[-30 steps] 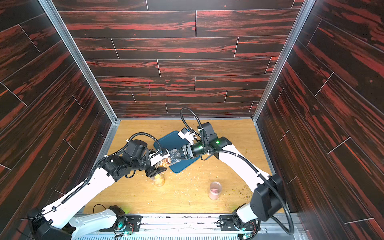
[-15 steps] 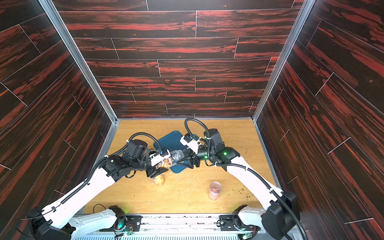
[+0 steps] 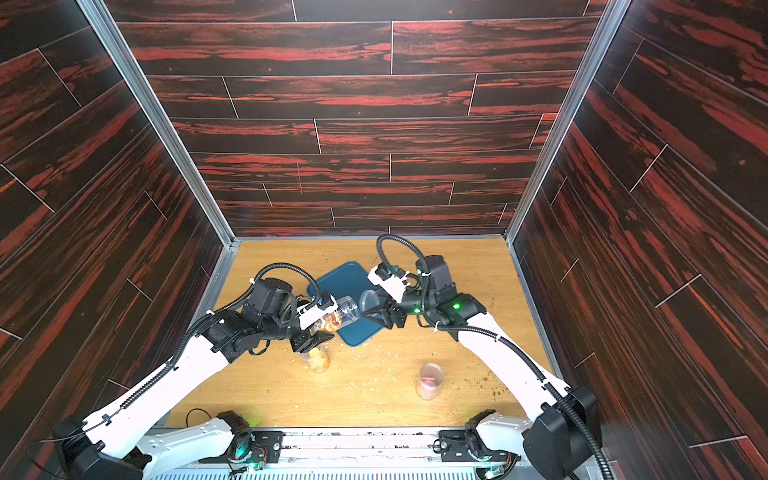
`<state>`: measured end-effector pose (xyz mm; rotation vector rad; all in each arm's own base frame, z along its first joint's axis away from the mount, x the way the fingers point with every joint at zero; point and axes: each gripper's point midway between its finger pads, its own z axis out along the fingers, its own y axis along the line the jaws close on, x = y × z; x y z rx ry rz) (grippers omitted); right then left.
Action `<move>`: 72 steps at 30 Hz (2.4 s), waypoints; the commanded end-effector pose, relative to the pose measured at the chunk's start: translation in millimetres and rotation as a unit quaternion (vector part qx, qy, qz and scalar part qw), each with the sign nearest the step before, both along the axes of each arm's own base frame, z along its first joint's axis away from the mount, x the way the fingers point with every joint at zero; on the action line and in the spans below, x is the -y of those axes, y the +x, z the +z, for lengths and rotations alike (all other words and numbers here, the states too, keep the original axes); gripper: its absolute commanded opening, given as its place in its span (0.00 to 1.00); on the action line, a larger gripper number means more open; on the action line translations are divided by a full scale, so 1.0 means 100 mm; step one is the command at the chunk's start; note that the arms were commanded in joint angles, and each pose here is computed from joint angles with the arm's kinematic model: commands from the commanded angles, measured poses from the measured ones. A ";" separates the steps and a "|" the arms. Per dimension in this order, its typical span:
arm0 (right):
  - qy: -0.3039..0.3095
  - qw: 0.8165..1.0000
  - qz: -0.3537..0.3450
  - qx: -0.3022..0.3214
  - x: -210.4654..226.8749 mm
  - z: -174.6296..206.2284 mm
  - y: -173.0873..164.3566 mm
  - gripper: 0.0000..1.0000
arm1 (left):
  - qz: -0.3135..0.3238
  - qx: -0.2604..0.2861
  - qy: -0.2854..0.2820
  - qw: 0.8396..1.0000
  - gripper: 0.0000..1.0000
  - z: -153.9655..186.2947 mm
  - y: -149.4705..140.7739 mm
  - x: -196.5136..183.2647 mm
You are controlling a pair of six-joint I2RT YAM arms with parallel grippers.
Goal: Pour the cookies out of the jar
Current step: Place the lid at the center of the board.
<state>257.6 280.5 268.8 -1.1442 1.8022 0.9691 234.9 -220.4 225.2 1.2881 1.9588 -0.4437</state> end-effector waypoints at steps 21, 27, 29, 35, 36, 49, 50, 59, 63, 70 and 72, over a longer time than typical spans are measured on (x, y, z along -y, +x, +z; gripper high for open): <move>-0.264 0.840 -0.357 -0.312 1.31 -1.79 0.85 0.65 | 0.007 0.047 -0.017 0.999 0.27 0.21 0.02 -0.03; -0.284 0.809 -0.365 -0.364 1.38 -2.19 0.81 0.65 | 0.008 0.048 -0.019 0.999 0.27 0.23 0.01 -0.04; -0.289 0.803 -0.363 -0.375 1.39 -2.28 0.78 0.65 | 0.009 0.048 -0.020 0.999 0.27 0.23 0.02 -0.04; -0.311 0.781 -0.367 -0.398 1.46 -2.50 0.72 0.66 | 0.010 0.047 -0.019 0.999 0.27 0.22 0.02 -0.04; -0.314 0.778 -0.369 -0.401 1.47 -2.53 0.72 0.66 | 0.011 0.046 -0.019 0.999 0.27 0.22 0.02 -0.04; -0.332 0.759 -0.377 -0.414 1.54 -2.71 0.63 0.68 | 0.018 0.043 -0.022 0.999 0.27 0.24 0.04 -0.04; -0.332 0.760 -0.376 -0.414 1.54 -2.71 0.63 0.69 | 0.018 0.044 -0.022 0.999 0.27 0.25 0.04 -0.03; -0.328 0.757 -0.377 -0.420 1.53 -2.74 0.61 0.92 | 0.025 0.041 -0.026 0.998 0.27 0.26 0.04 -0.04; -0.326 0.758 -0.380 -0.418 1.53 -2.71 0.62 0.93 | 0.027 0.041 -0.027 0.998 0.27 0.27 0.04 -0.05; -0.312 0.771 -0.401 -0.384 1.58 -2.45 0.74 0.93 | 0.031 0.040 -0.027 0.998 0.27 0.27 0.04 -0.06; -0.300 0.776 -0.417 -0.366 1.62 -2.28 0.81 0.93 | 0.032 0.041 -0.028 0.998 0.27 0.28 0.04 -0.06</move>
